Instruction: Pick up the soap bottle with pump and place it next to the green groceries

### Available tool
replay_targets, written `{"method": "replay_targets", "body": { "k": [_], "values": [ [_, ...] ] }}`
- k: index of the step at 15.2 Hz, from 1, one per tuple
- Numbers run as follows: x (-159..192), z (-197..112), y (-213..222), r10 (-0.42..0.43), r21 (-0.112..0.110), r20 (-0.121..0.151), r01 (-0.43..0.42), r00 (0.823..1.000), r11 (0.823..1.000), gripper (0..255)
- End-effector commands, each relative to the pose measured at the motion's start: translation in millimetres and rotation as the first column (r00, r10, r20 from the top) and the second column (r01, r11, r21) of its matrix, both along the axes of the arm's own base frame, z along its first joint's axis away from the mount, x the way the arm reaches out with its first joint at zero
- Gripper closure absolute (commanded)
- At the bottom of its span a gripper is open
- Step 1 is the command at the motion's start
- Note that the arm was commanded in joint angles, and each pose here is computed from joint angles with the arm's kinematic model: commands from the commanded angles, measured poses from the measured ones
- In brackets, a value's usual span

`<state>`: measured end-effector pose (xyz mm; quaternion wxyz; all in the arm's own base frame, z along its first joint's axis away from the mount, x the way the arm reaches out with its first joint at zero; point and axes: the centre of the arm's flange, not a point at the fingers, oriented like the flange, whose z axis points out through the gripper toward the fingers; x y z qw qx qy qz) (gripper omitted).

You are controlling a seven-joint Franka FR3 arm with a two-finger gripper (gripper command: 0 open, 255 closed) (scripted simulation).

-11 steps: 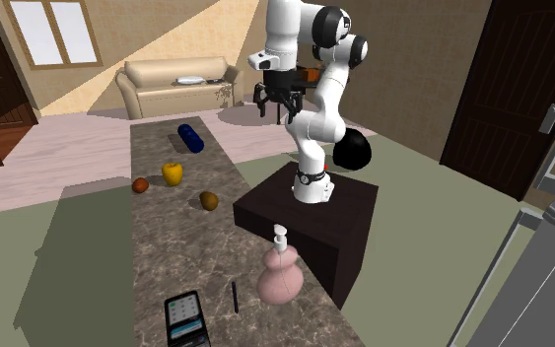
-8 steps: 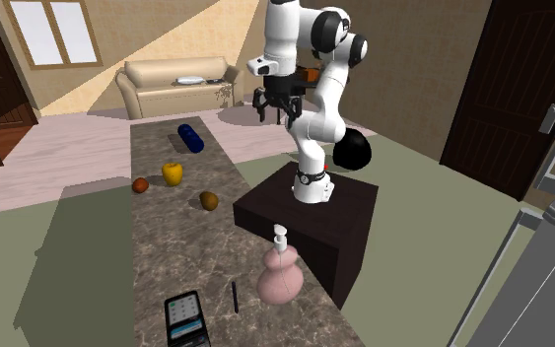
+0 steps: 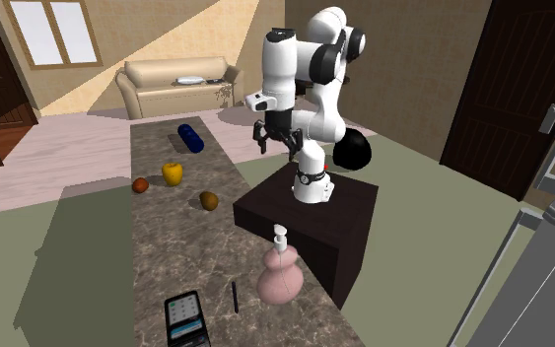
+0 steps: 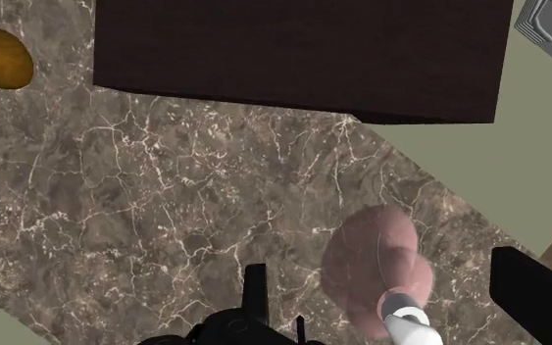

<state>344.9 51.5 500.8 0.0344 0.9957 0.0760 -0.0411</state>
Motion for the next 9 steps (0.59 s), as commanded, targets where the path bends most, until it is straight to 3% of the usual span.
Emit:
{"method": "replay_targets", "body": {
  "k": [1,9],
  "values": [
    [13,-17,6,-0.012,0.013,0.006,0.012,1.0,1.0,0],
    [73,-91,40,-0.057,0.064,0.017,0.056,0.998,0.996,0]
  ]
}}
